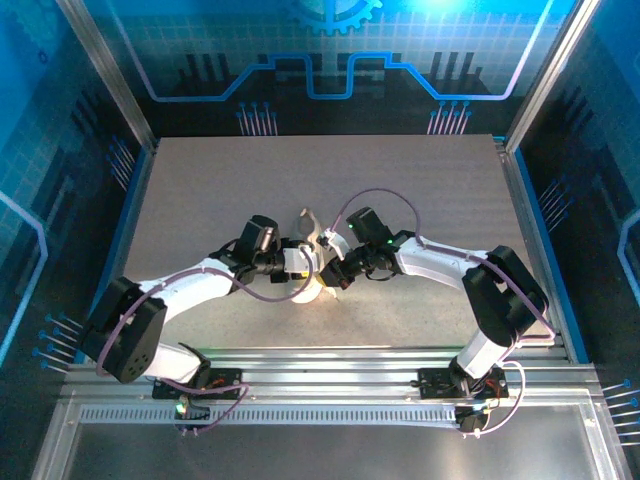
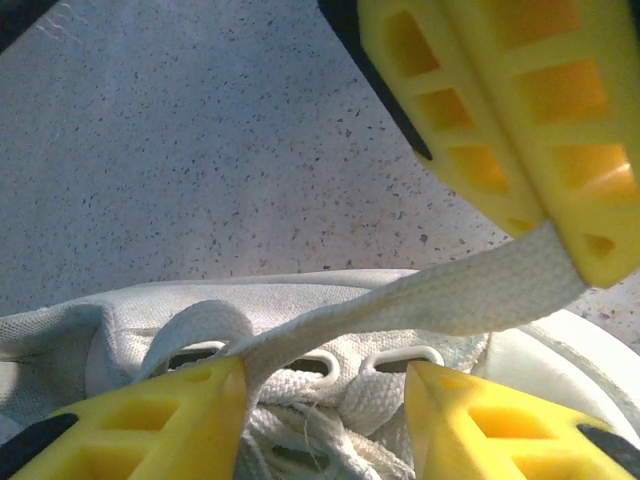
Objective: Tie the shoes
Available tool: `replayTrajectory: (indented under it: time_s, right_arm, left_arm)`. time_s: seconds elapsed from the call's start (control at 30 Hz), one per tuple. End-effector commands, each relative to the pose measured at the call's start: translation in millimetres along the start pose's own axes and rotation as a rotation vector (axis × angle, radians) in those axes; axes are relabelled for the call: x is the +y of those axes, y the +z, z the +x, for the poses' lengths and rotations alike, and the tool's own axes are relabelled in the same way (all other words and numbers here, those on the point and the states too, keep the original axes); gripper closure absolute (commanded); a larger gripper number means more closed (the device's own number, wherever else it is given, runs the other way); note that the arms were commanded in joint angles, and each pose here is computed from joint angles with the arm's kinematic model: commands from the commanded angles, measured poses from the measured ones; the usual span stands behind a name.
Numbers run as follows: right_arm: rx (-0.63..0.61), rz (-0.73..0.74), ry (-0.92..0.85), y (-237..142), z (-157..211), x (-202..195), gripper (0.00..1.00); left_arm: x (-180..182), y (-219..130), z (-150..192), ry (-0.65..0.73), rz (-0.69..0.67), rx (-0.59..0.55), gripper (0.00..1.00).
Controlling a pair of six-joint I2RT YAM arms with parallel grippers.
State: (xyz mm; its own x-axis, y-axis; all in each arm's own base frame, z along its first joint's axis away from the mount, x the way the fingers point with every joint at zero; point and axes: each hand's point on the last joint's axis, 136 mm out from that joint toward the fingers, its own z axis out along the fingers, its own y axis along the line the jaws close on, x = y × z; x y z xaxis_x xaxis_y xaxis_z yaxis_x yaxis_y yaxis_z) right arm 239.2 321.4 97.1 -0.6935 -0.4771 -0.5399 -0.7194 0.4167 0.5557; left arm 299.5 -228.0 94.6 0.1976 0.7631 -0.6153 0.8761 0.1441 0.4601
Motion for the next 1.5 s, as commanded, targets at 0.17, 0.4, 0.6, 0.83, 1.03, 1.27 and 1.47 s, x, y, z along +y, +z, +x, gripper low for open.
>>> replayTrajectory:
  time_s: [0.17, 0.4, 0.6, 0.83, 1.03, 1.27, 1.47]
  right_arm:
    - [0.01, -0.015, 0.003, -2.4, -1.8, 2.5, 0.99]
    - [0.018, -0.023, -0.004, -3.1, -1.5, 4.8, 0.99]
    - [0.019, -0.027, -0.008, -4.6, -2.8, 6.2, 0.99]
    - [0.025, -0.04, -0.002, -4.2, -3.2, 7.5, 0.99]
    - [0.024, -0.044, 0.001, -4.1, -6.2, 7.0, 0.99]
    - [0.001, -0.01, 0.003, -10.2, -14.6, 0.0, 0.81]
    - [-0.079, 0.093, 0.062, -27.7, -37.9, -28.8, 0.52]
  left_arm:
    - [6.6, -12.1, -9.9, 0.036, -0.062, -0.028, 0.54]
    - [3.2, -6.3, -9.9, 0.04, -0.022, -0.028, 0.54]
    - [-0.3, 2.5, -8.7, 0.048, 0.003, -0.024, 0.54]
    - [-1.8, 5.9, -12.4, 0.062, 0.002, -0.034, 0.58]
    - [-2.0, 3.5, -13.4, 0.064, -0.005, -0.033, 0.75]
    - [-0.2, -5.9, -11.9, 0.059, -0.037, -0.018, 1.0]
    - [-1.4, -12.8, -11.7, -0.018, -0.069, -0.038, 1.0]
